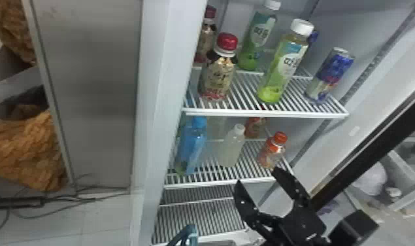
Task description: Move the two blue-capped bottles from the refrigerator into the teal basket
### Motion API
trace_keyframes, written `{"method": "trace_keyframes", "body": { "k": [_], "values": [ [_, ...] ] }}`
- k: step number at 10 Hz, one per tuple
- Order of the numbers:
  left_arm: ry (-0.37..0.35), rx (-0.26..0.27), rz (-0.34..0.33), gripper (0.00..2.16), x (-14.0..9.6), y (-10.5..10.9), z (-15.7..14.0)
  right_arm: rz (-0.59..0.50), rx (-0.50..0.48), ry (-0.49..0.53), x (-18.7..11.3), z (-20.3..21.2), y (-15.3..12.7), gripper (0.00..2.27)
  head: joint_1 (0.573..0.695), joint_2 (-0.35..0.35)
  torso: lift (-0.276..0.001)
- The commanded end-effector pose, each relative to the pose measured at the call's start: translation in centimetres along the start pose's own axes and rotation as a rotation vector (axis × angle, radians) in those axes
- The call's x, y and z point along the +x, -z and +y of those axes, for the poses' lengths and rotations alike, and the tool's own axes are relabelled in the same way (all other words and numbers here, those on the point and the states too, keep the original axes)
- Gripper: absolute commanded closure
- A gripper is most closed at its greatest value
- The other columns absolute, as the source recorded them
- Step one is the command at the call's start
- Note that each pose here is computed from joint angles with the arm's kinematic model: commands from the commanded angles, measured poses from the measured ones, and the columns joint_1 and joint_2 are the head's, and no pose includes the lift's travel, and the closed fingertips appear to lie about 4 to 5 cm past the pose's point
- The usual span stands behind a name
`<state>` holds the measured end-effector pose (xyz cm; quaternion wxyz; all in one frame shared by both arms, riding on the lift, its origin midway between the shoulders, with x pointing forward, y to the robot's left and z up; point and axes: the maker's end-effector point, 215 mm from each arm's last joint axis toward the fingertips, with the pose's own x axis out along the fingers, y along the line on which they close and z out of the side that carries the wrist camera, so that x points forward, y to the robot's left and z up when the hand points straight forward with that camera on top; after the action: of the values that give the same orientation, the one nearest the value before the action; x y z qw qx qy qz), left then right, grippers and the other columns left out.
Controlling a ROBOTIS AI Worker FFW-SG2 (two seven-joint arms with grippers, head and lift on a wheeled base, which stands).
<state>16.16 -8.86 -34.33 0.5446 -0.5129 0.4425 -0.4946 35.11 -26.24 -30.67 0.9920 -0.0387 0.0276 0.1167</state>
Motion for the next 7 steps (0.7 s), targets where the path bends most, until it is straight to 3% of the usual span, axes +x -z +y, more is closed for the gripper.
{"method": "trace_keyframes", "body": {
  "k": [1, 7],
  "values": [
    [0.003, 0.0, 0.001, 1.16, 0.0, 0.0, -0.1, -0.001, -0.017, -0.02, 0.9, 0.2, 0.4, 0.15, 0.695, -0.35, -0.16],
    [0.009, -0.001, 0.024, 1.16, 0.2, 0.6, -0.3, 0.0, -0.017, -0.073, 5.1, 1.5, 2.6, 0.15, 0.695, -0.35, -0.16]
  ]
}}
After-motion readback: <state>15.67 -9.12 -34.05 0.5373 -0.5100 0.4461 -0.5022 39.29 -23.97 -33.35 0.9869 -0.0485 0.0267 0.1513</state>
